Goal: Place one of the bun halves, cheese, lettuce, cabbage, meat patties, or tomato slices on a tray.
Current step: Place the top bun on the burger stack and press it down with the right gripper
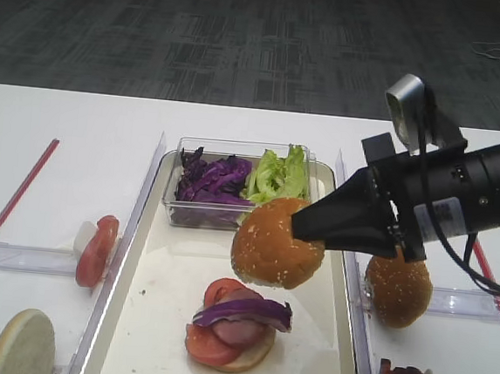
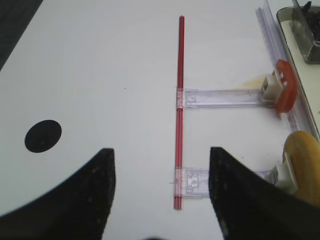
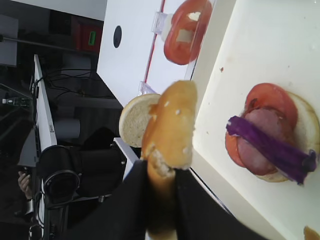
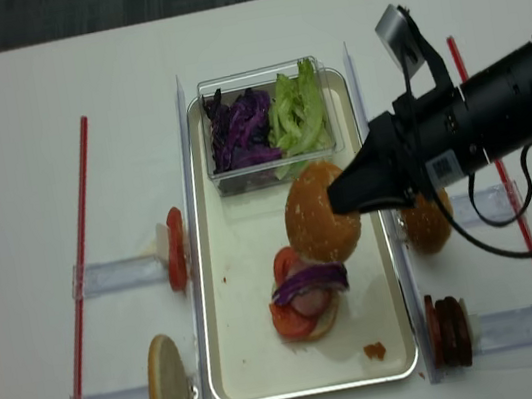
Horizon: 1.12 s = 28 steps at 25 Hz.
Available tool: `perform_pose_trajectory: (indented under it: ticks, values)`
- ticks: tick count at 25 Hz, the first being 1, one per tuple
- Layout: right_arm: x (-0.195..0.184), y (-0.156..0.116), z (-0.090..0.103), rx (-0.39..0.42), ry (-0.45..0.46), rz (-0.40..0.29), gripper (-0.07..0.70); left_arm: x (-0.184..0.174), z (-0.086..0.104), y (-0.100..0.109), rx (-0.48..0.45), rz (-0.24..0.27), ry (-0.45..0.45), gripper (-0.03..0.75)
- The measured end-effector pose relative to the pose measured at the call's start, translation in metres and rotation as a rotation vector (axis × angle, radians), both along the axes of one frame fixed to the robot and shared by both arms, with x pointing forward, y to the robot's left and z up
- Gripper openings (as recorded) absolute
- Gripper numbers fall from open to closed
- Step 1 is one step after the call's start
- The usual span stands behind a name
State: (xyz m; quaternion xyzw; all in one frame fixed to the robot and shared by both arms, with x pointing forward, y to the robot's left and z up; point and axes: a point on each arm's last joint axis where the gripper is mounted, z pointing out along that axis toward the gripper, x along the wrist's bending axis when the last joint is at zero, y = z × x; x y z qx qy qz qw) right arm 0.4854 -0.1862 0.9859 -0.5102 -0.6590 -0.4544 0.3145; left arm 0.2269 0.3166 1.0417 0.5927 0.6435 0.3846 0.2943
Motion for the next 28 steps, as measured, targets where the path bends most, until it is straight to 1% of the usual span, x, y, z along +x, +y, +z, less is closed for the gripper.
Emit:
perform_pose_trajectory:
  ticks: [3,6,11,16,28]
  values:
    - [0.001,0.0,-0.01,0.012,0.012,-0.011,0.151,0.0,0.0,0.0,0.0,0.0,0.0,0.393]
    - [0.004,0.003,-0.015,0.026,0.011,-0.019,0.151,0.0,0.0,0.0,0.0,0.0,0.0,0.393]
    - [0.005,0.004,-0.016,0.03,-0.001,-0.018,0.151,0.0,0.0,0.0,0.0,0.0,0.0,0.393]
    - [0.004,0.006,-0.017,0.022,-0.017,0.002,0.151,0.0,0.0,0.0,0.0,0.0,0.0,0.393]
    - [0.004,0.006,-0.017,0.022,-0.025,0.005,0.151,0.0,0.0,0.0,0.0,0.0,0.0,0.393]
